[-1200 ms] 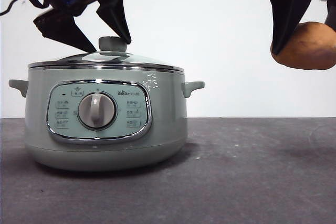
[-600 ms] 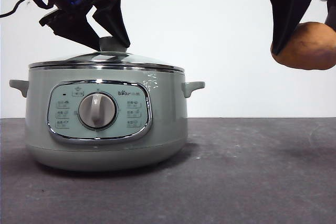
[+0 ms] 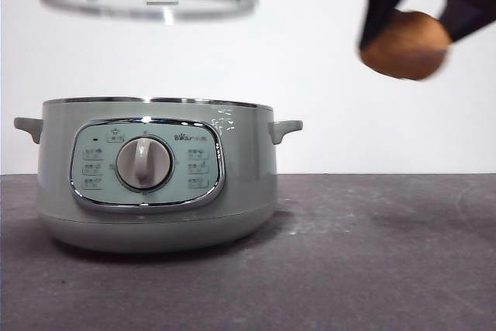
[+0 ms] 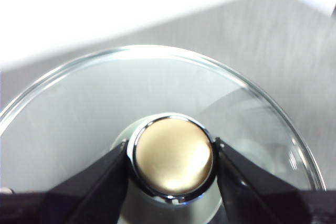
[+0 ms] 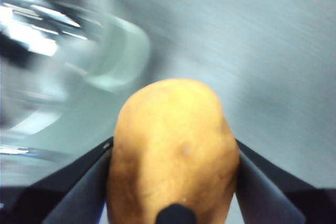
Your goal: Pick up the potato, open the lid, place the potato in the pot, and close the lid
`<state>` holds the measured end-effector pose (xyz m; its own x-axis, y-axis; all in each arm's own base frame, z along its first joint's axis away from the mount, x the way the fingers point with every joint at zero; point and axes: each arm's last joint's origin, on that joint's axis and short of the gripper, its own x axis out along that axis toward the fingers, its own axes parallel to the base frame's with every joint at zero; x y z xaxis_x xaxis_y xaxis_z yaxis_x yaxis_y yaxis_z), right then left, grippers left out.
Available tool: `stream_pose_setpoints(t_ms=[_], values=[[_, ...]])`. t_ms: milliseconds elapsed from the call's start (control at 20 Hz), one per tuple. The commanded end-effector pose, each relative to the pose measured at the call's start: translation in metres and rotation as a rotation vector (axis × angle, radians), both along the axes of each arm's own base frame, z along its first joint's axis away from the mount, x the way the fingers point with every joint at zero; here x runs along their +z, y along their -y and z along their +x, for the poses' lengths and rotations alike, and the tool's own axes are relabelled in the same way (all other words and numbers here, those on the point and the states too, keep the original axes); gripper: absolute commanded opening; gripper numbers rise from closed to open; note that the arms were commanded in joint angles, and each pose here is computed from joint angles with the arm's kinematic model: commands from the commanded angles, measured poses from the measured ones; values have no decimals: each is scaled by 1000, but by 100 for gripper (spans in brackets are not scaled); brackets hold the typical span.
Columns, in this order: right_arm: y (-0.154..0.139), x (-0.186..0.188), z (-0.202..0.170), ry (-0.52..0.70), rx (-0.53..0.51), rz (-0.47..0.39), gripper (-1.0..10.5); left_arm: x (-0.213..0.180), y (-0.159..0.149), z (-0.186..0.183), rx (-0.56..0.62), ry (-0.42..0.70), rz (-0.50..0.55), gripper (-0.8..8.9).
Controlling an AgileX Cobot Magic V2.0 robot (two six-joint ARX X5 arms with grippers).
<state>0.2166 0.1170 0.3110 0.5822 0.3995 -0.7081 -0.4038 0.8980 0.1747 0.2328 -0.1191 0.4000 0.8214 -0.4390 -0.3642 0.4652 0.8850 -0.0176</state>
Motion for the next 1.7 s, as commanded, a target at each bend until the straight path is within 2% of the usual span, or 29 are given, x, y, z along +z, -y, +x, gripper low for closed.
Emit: stream_pose_setpoints(t_ms=[50,200,400,600,900,1300,1400,1600,1650,1700], values=[[-13,11,3,62,77,73,-12,34,-13,-25,10,131,-4,-9],[-37,21,11,71,153,97,-13,59,-31,-58,46,195,-4,-9],[-83,26,34,67,255,73,-12,78,-56,-102,103,273,-5,-9],[-134,19,66,36,350,6,-12,84,-74,-134,155,311,-12,-9],[-191,-25,113,-47,443,-117,-13,84,-87,-159,176,332,-20,-9],[-214,-83,130,-130,484,-212,-13,81,-88,-160,173,301,-1,-9],[-214,-92,131,-143,491,-249,-12,81,-87,-159,173,298,0,-9],[-215,-96,130,-151,511,-270,-12,80,-86,-157,173,294,3,-9],[-215,-96,130,-149,508,-274,34,80,-86,-157,172,291,5,-9],[-215,-96,130,-144,500,-285,146,79,-86,-155,172,284,9,-9]])
